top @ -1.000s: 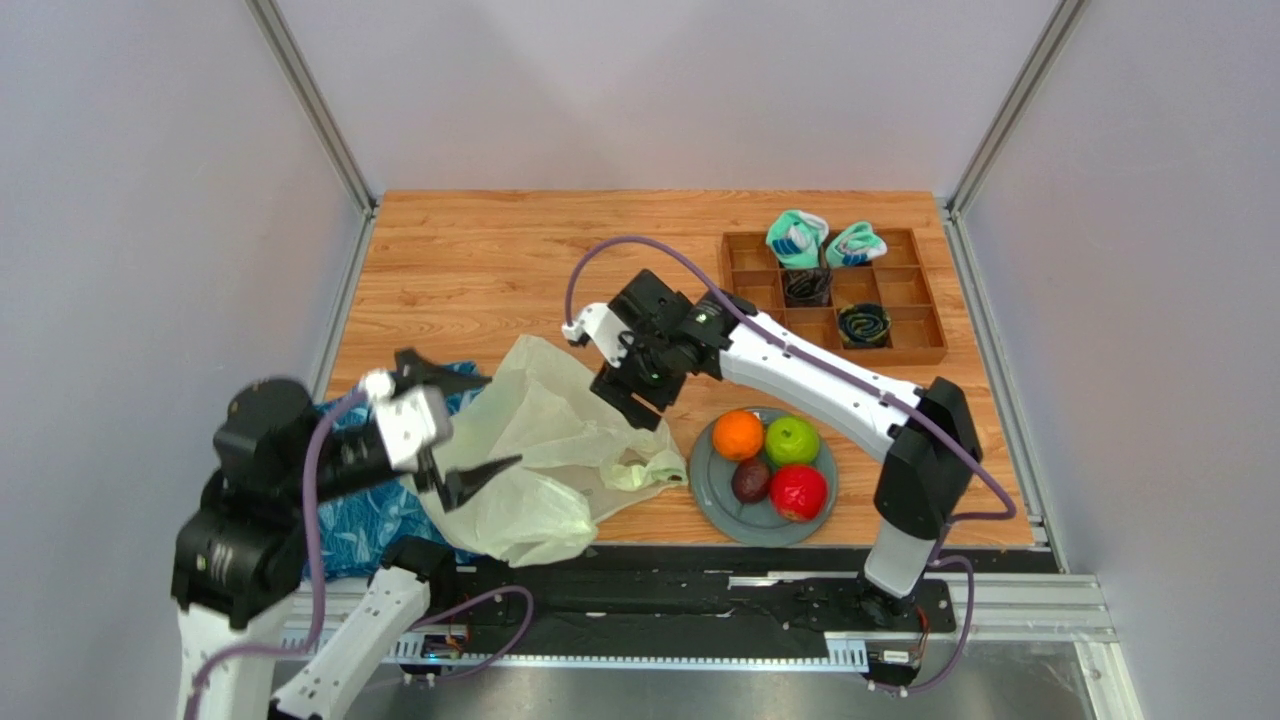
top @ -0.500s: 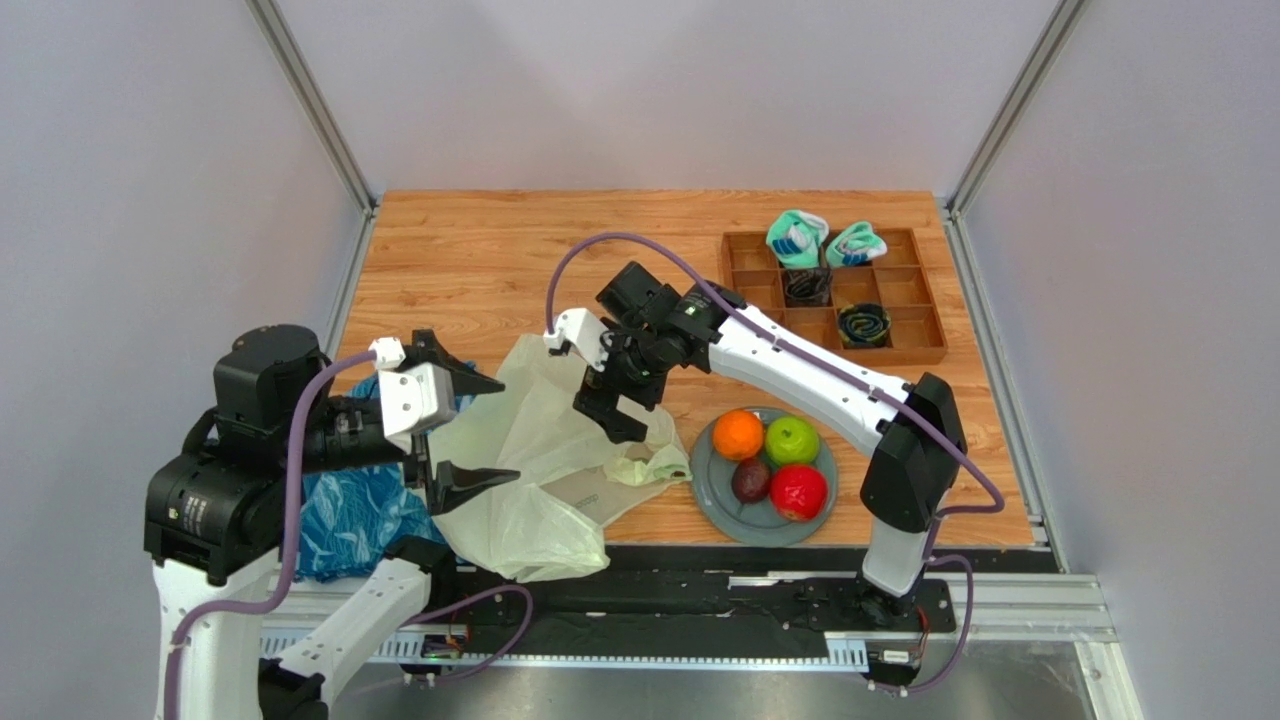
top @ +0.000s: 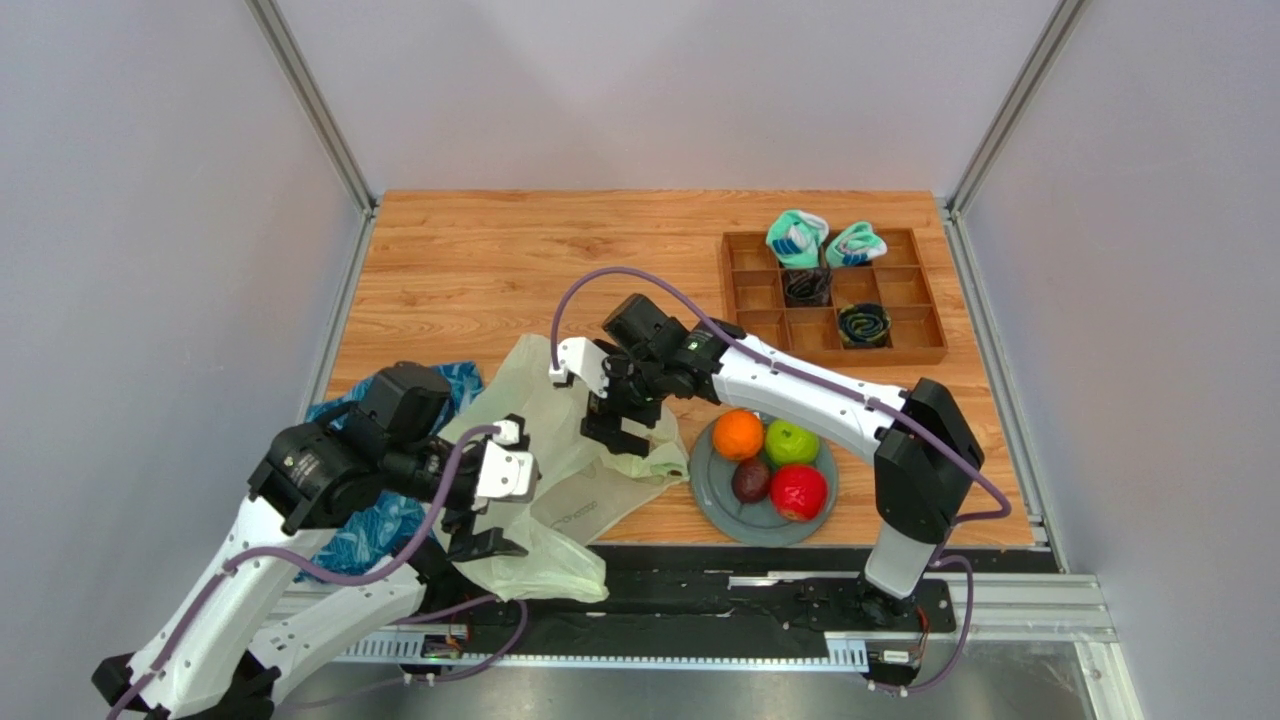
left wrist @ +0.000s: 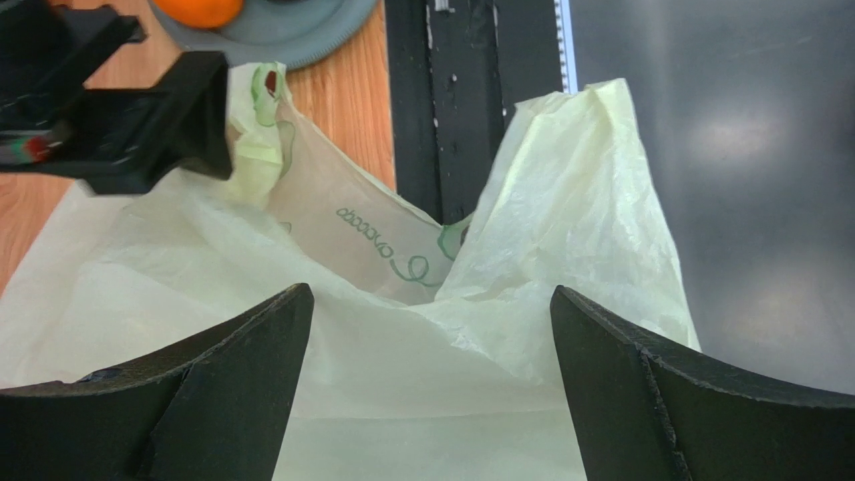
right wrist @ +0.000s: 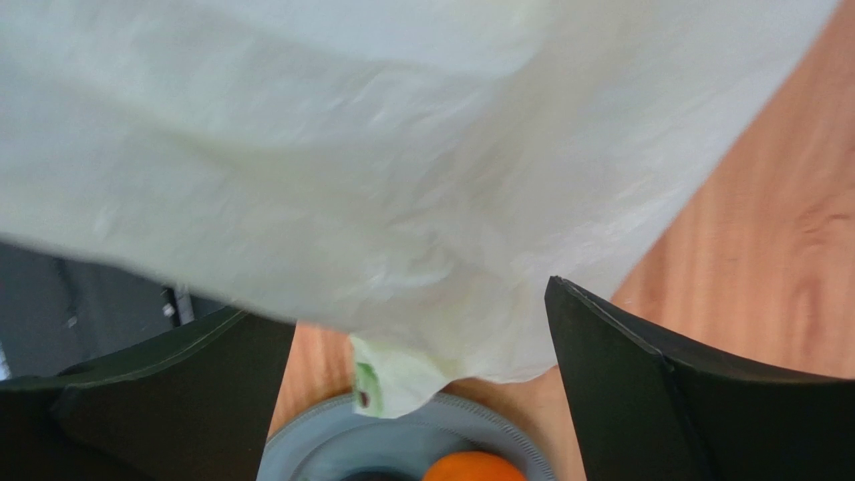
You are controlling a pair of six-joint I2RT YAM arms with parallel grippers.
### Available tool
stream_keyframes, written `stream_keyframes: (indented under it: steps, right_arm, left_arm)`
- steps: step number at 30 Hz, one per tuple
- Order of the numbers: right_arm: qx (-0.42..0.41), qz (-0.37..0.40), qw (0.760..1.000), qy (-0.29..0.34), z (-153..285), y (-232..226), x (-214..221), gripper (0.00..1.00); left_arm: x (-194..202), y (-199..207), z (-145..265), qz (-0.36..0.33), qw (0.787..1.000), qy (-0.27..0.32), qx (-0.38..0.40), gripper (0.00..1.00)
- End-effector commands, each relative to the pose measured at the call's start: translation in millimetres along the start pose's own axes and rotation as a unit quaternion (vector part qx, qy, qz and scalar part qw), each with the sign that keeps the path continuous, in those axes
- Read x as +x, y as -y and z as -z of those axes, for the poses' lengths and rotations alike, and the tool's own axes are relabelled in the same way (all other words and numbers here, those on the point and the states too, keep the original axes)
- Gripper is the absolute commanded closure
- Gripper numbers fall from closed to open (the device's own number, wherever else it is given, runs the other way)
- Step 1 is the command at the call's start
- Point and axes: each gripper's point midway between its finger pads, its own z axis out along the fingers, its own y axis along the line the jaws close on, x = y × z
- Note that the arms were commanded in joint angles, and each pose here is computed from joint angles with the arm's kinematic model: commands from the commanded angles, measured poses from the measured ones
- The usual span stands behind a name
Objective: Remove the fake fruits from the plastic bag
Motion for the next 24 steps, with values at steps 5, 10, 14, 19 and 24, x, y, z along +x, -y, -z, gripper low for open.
stream_keyframes:
  steps: [5,10,14,19,24]
  right_arm:
    - [0.093,-0.051,0.992,0.062,-5.6,82.0,-50.2,0.71]
    - [0.162,-0.074,0.977,0.116,38.2,138.0,-81.9,1.00]
    - [0.254,-0.086,0.941,0.208,113.7,187.8,-126.4,1.00]
    - [0.300,-0.096,0.913,0.260,166.3,195.3,-147.4,1.00]
    - [0.288,-0.058,0.916,0.274,207.6,135.0,-141.1,1.00]
  left_arm:
    - [33.2,-59.3,-15.8,-0.079,0.989,-0.090,-0.090,1.00]
    - [10.8,-132.0,20.0,-0.180,0.943,-0.114,-0.255,1.00]
    - [-37.8,-202.7,62.9,-0.207,0.902,-0.091,-0.368,1.00]
    - [-123.8,-253.0,124.7,-0.246,0.857,-0.037,-0.452,1.00]
    - [-179.8,-220.1,145.8,-0.295,0.853,0.028,-0.429,1.00]
